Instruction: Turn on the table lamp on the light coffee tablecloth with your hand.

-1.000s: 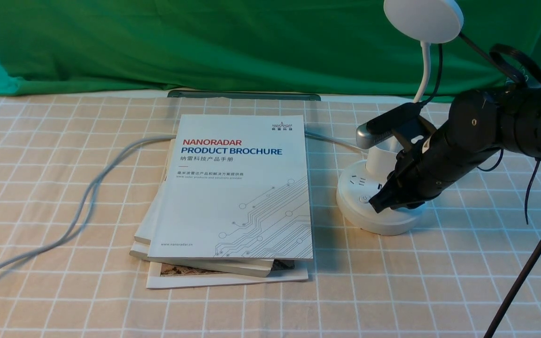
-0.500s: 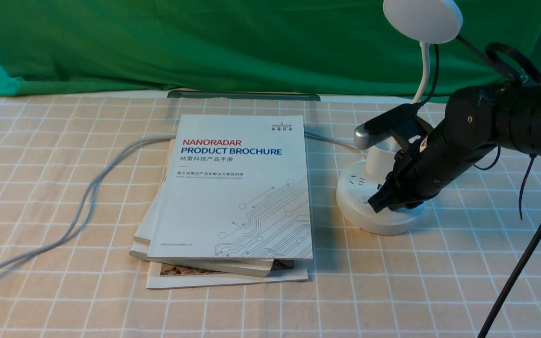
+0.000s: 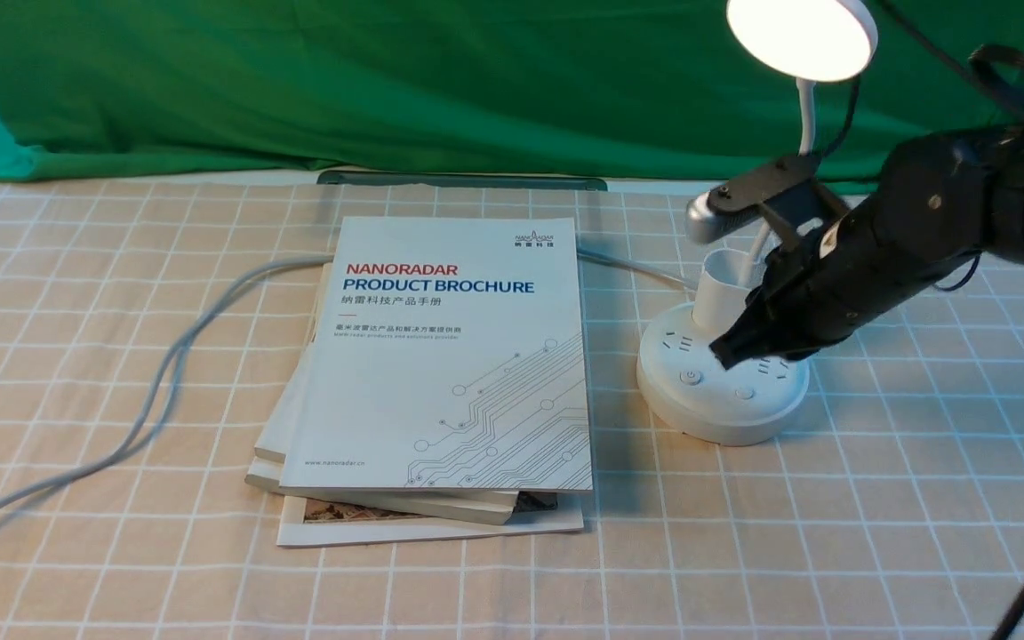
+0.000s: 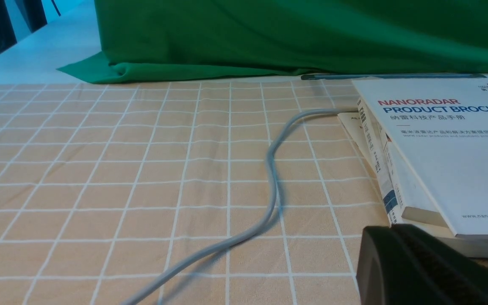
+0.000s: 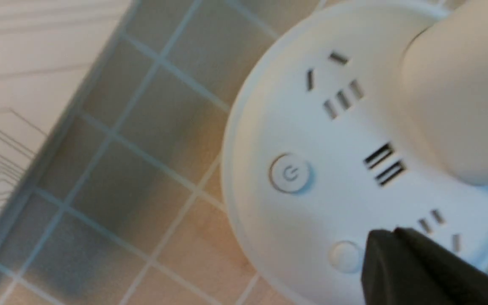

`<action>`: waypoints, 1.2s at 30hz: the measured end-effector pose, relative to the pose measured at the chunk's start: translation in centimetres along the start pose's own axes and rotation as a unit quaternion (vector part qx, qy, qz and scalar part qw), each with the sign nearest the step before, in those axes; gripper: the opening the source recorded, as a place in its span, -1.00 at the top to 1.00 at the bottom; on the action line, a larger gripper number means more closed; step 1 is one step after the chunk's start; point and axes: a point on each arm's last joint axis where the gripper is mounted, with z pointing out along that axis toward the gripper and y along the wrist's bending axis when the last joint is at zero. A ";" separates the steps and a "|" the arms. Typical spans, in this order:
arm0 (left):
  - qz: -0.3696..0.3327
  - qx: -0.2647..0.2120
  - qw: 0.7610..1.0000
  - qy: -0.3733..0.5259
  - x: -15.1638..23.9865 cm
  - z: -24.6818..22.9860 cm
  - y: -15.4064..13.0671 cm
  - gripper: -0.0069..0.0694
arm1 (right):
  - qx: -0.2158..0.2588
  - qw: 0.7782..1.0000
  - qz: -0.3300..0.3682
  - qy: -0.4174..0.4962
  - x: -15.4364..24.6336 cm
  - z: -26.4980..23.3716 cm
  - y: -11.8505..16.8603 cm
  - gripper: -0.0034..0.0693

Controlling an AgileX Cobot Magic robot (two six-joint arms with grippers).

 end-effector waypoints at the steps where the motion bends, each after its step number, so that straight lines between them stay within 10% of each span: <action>1: 0.000 0.000 1.000 0.000 0.0 0.0 0.0 0.76 | 0.006 1.000 0.004 -0.017 -0.3 -1.3 -0.2 0.82; 18: 0.000 0.000 1.000 0.000 0.0 0.0 0.0 0.76 | 0.038 0.985 0.042 -0.162 8.1 -15.6 2.3 0.81; 36: 0.000 0.000 1.000 0.000 0.0 0.0 0.0 0.76 | 0.084 0.899 0.053 -0.428 20.8 -22.3 5.5 0.71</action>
